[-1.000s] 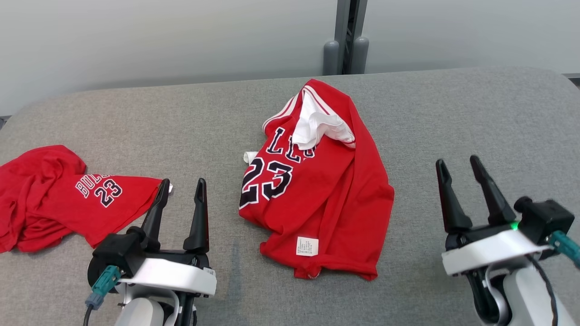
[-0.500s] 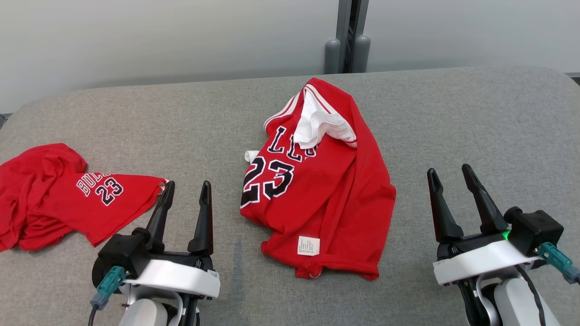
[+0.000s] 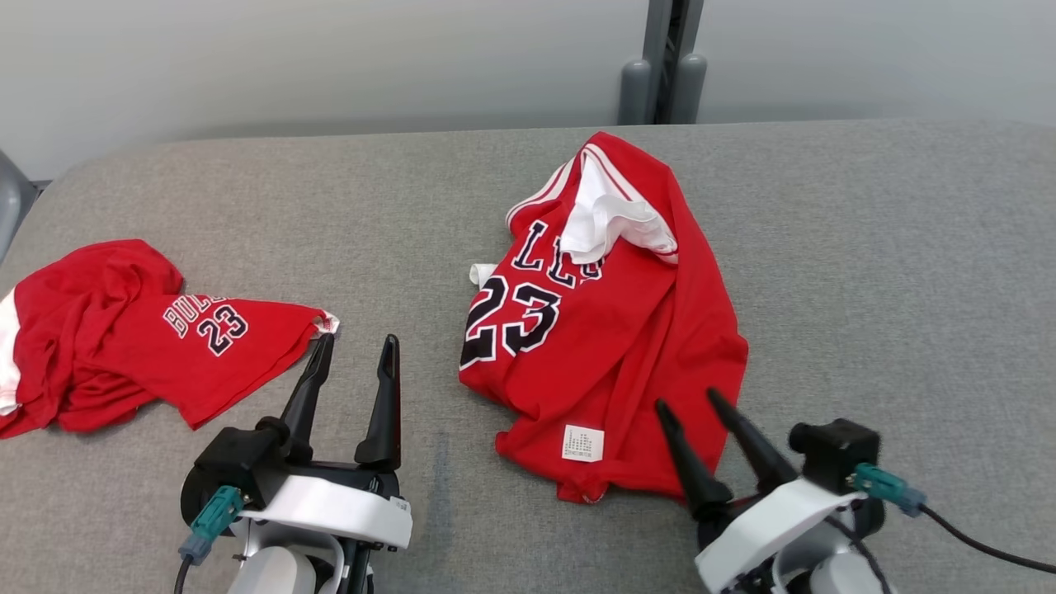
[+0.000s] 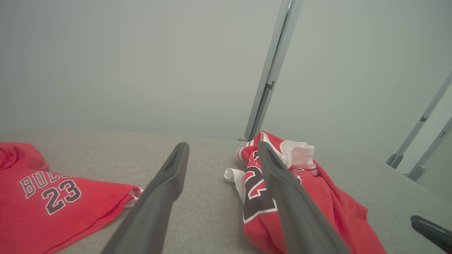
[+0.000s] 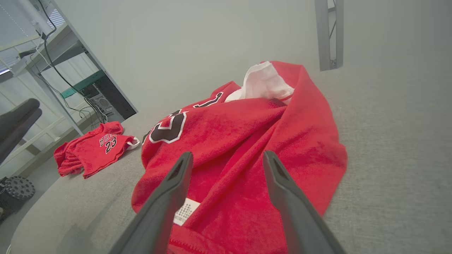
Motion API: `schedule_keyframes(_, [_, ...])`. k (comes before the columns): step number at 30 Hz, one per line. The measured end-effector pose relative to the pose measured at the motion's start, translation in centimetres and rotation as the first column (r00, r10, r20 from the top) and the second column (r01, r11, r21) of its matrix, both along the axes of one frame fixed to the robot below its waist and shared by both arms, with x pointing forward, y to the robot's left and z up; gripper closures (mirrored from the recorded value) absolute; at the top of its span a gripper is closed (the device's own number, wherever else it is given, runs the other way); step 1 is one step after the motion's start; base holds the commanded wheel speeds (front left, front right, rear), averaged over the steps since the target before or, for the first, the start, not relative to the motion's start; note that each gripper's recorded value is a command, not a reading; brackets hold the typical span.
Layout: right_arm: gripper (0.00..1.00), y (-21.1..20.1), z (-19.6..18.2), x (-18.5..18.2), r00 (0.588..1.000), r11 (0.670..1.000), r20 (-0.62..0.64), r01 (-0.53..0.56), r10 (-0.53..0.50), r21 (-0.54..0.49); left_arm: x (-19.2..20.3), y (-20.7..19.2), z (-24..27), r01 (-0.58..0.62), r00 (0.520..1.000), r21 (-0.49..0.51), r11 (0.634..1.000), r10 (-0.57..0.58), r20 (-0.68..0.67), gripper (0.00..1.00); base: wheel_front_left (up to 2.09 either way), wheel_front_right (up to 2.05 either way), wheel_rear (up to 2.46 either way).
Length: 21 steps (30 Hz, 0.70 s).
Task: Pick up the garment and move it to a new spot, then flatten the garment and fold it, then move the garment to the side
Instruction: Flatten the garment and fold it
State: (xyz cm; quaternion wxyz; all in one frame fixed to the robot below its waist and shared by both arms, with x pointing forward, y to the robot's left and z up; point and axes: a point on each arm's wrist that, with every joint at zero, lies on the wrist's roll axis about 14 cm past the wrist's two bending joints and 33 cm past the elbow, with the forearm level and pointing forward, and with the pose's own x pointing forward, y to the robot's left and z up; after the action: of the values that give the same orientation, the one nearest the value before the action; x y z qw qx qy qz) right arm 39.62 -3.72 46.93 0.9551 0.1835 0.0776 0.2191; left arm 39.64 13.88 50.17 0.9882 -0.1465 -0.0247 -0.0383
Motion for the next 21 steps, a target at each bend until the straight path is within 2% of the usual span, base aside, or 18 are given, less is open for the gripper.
schedule_keyframes(6, [0.00, 3.5, -2.6, -1.5, 0.981, 0.992, -0.155, -0.112, 0.120, 0.057, -0.3, 0.5, -0.5, -0.015, 1.000, 0.001, 1.000, 0.015, -0.017, 0.00, 0.00, 0.00, 0.00])
schedule_keyframes(11, [0.00, 4.7, -4.7, -1.9, 0.954, 0.986, -0.249, -0.158, 0.166, 0.052, -0.7, 1.3, -0.7, -0.041, 0.999, 0.004, 0.999, 0.041, -0.024, 0.00, 0.00, 0.00, 0.00])
schedule_keyframes(17, [0.00, 5.6, -5.9, -2.3, 0.931, 0.979, -0.305, -0.195, 0.201, 0.051, -1.0, 1.9, -0.7, -0.057, 0.998, 0.008, 0.998, 0.057, -0.027, 0.00, 0.00, 0.00, 0.00])
schedule_keyframes(18, [0.56, 5.8, -6.1, -2.5, 0.924, 0.978, -0.319, -0.203, 0.210, 0.054, -1.1, 1.9, -0.7, -0.059, 0.998, 0.008, 0.998, 0.059, -0.027, 0.00, 0.00, 0.00, 0.00])
schedule_keyframes(19, [0.96, 6.0, -6.2, -2.6, 0.922, 0.976, -0.321, -0.212, 0.216, 0.048, -1.1, 2.0, -0.7, -0.060, 0.998, 0.009, 0.998, 0.060, -0.027, 0.00, 0.00, 0.00, 0.00])
schedule_keyframes(20, [1.00, 6.1, -6.1, -2.6, 0.922, 0.974, -0.316, -0.222, 0.222, 0.036, -1.1, 2.0, -0.6, -0.061, 0.998, 0.009, 0.998, 0.061, -0.025, 0.00, 0.00, 0.00, 0.00])
schedule_keyframes(21, [1.00, 6.2, -6.0, -2.6, 0.923, 0.973, -0.311, -0.228, 0.226, 0.030, -1.2, 2.0, -0.6, -0.062, 0.998, 0.009, 0.998, 0.062, -0.024, 0.00, 0.00, 0.00, 0.00])
